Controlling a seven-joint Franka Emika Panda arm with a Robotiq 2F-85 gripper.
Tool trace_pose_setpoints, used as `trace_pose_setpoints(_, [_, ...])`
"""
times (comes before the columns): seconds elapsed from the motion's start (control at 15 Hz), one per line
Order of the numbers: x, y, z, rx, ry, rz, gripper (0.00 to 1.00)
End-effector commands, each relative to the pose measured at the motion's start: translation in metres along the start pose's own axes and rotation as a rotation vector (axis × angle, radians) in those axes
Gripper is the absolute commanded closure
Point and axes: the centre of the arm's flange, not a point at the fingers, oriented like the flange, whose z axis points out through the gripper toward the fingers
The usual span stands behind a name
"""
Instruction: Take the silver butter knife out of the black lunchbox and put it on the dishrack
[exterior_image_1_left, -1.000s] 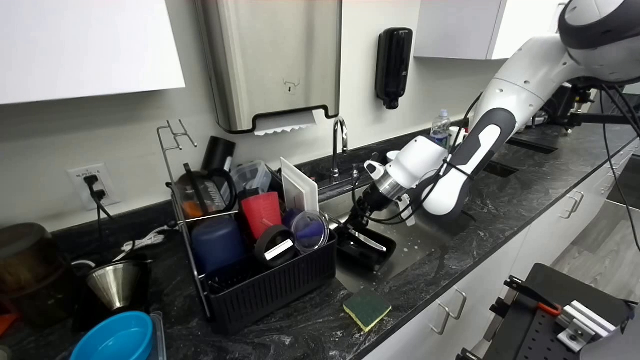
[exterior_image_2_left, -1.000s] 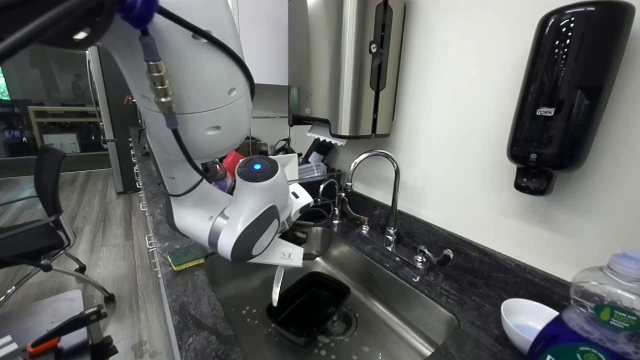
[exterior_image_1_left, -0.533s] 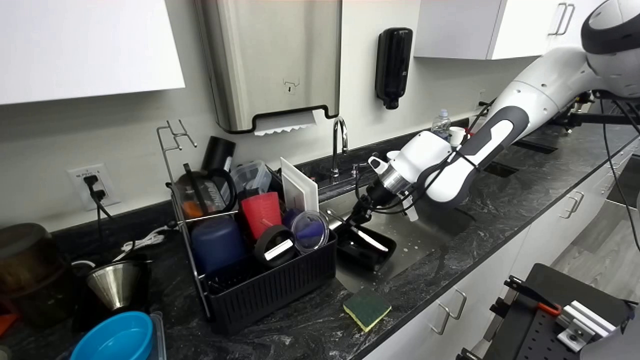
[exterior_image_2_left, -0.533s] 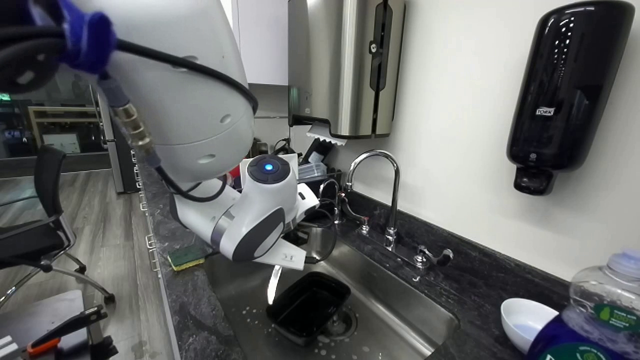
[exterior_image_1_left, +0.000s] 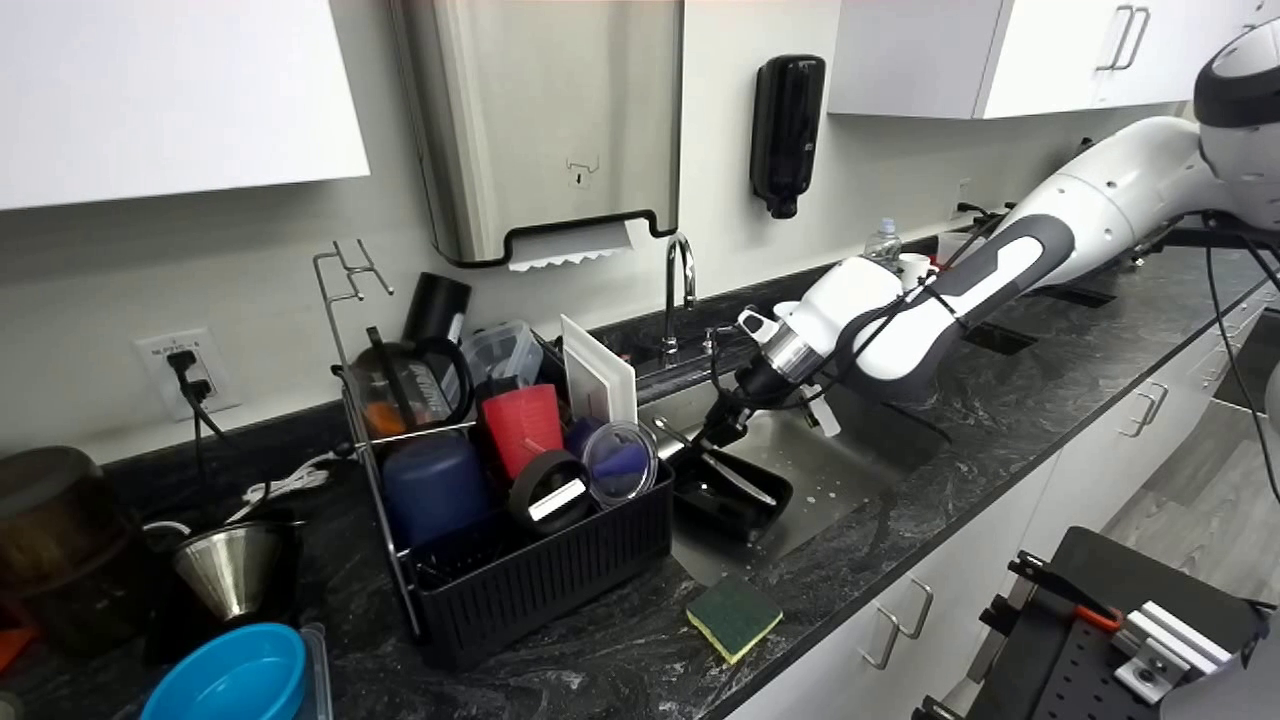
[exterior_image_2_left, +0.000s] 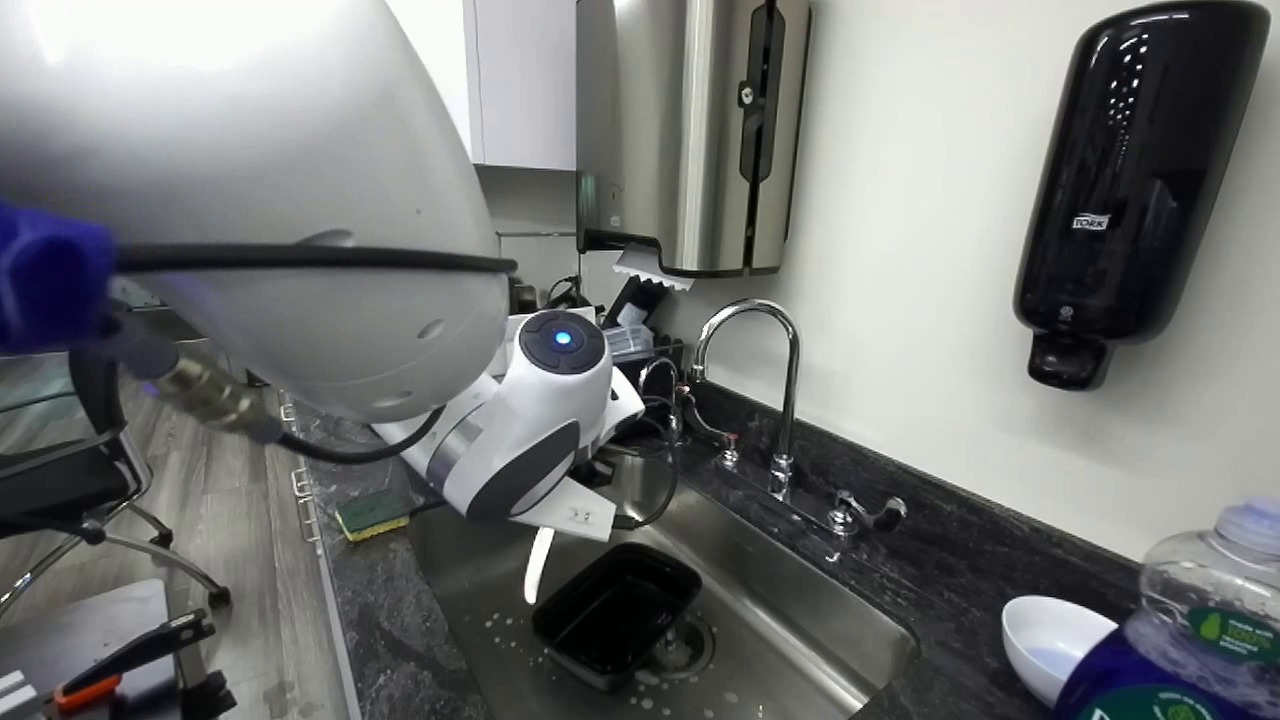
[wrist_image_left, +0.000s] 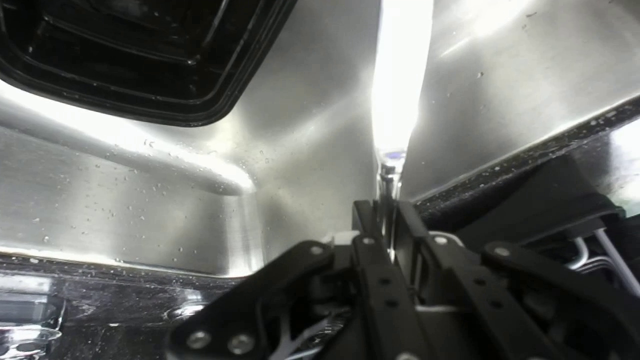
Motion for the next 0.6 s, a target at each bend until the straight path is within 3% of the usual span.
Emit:
trace_pose_setpoints(0.0, [-0.0007, 0.0091, -0.0045, 0.062, 0.018, -0.008, 0.97])
trace_pose_setpoints(0.53, [0.0016, 0.0156, -0.0047, 0.113, 0.045, 0.009, 0.97])
